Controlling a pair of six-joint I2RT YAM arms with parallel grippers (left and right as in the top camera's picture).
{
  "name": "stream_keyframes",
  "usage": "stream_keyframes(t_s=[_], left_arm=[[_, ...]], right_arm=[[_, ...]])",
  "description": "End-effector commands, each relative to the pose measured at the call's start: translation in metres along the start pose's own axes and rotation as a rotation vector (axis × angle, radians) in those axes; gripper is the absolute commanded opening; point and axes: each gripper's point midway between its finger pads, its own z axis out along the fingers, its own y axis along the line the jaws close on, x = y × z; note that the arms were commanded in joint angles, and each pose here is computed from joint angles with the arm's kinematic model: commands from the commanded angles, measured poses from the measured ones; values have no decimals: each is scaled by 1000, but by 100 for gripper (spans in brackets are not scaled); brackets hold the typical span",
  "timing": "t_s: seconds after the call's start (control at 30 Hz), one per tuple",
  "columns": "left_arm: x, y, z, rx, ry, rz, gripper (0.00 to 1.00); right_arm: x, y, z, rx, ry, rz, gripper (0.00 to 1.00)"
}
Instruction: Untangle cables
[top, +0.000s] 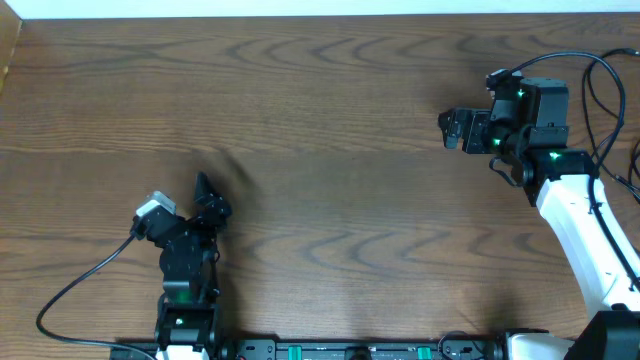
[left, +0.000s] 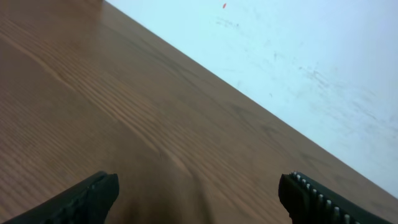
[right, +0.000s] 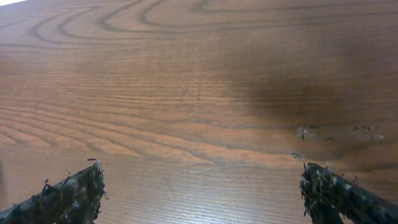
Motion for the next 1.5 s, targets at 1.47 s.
stream_keyframes(t_s=[1.47], left_arm=[[33, -18, -43, 257, 67, 356, 98]], right_arm=[[2, 2, 1, -4, 6, 7, 99]])
